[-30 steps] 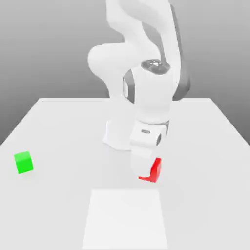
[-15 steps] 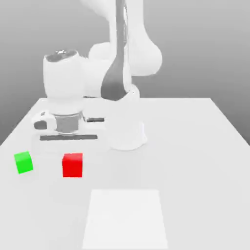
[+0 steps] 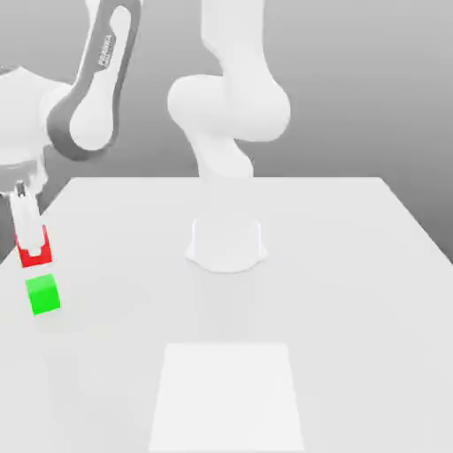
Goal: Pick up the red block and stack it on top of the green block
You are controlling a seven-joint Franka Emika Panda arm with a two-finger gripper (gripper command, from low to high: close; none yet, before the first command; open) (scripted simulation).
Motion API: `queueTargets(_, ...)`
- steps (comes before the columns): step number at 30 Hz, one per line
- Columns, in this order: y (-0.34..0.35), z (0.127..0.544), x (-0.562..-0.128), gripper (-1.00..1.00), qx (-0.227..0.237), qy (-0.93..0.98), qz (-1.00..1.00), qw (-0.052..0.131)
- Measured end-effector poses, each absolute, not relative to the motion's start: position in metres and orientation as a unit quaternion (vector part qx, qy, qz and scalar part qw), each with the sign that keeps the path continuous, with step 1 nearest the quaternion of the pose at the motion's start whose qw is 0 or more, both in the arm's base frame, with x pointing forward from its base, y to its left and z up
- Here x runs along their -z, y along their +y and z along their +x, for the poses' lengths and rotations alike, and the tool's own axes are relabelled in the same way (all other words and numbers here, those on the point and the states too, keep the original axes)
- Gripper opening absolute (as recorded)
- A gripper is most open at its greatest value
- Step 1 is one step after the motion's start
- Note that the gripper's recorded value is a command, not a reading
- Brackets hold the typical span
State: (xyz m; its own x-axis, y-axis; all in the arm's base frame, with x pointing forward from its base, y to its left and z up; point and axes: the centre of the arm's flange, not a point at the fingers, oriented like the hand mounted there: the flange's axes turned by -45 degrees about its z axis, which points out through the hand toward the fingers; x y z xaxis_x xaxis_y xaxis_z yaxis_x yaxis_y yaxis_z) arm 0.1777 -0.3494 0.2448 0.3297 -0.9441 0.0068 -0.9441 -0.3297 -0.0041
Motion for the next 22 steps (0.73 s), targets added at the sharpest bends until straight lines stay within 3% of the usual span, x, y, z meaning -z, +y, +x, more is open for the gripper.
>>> queueTargets(20,-0.351,0.175,-0.185,-1.00,-0.003,-0.585,0.811,0.000)
queueTargets(21,-0.351,0.175,-0.181,1.00,-0.002,-0.585,0.811,0.000)
queueTargets(22,-0.351,0.175,-0.181,1.00,-0.002,-0.585,0.811,0.000)
